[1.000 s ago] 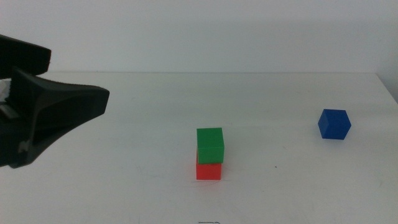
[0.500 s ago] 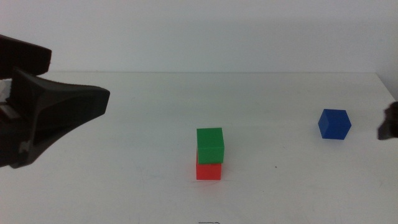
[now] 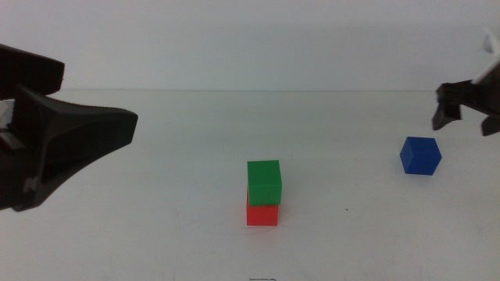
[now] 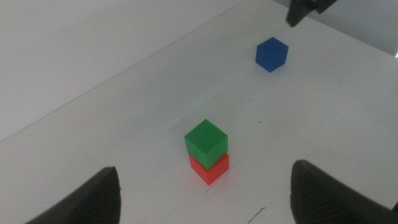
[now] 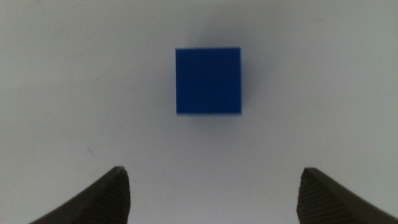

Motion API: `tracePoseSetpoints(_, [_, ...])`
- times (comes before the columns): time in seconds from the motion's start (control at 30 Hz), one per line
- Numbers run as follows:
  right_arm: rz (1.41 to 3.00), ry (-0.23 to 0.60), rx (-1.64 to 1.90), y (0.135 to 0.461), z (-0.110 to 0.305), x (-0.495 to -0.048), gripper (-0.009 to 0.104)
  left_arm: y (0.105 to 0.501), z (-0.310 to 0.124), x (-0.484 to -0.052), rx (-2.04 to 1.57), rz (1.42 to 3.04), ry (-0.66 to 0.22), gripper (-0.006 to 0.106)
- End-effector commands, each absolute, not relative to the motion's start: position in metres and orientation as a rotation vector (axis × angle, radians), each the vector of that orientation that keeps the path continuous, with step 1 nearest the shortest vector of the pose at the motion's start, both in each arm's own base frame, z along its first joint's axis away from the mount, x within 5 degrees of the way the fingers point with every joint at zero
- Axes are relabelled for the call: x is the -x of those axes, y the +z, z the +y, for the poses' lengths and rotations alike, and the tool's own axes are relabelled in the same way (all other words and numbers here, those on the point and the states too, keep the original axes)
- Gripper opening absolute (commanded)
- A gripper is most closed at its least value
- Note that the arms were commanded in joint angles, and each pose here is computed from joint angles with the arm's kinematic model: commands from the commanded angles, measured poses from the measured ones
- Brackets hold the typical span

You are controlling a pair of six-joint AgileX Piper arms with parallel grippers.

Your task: Stack red cubes first, then green, then blue cubes in a specific spot.

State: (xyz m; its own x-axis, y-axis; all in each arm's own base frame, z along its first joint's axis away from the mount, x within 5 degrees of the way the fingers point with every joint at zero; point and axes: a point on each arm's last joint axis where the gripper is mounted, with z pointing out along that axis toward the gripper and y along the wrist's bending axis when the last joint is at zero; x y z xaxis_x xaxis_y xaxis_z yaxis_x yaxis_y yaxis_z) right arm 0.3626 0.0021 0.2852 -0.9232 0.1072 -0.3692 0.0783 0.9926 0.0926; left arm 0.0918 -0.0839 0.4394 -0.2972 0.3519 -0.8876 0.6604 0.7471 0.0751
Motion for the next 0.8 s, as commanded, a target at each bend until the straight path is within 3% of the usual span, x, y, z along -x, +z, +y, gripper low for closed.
tracePoseSetpoints(0.0, [2.685,0.110,-0.113,0.303,0.002,-0.374,0.091,0.454,-0.083,-0.091,-0.732,1.817,-0.417,0.094])
tracePoseSetpoints(0.47, [2.719,0.112,-0.102,0.262,0.010,-0.438,0.091,0.454,-0.083,-0.091,-0.732,1.817,-0.417,0.094])
tracePoseSetpoints(0.77, [2.770,0.009,-0.102,0.238,0.011,-0.447,0.091,0.454,-0.083,-0.091,-0.732,1.817,-0.417,0.094])
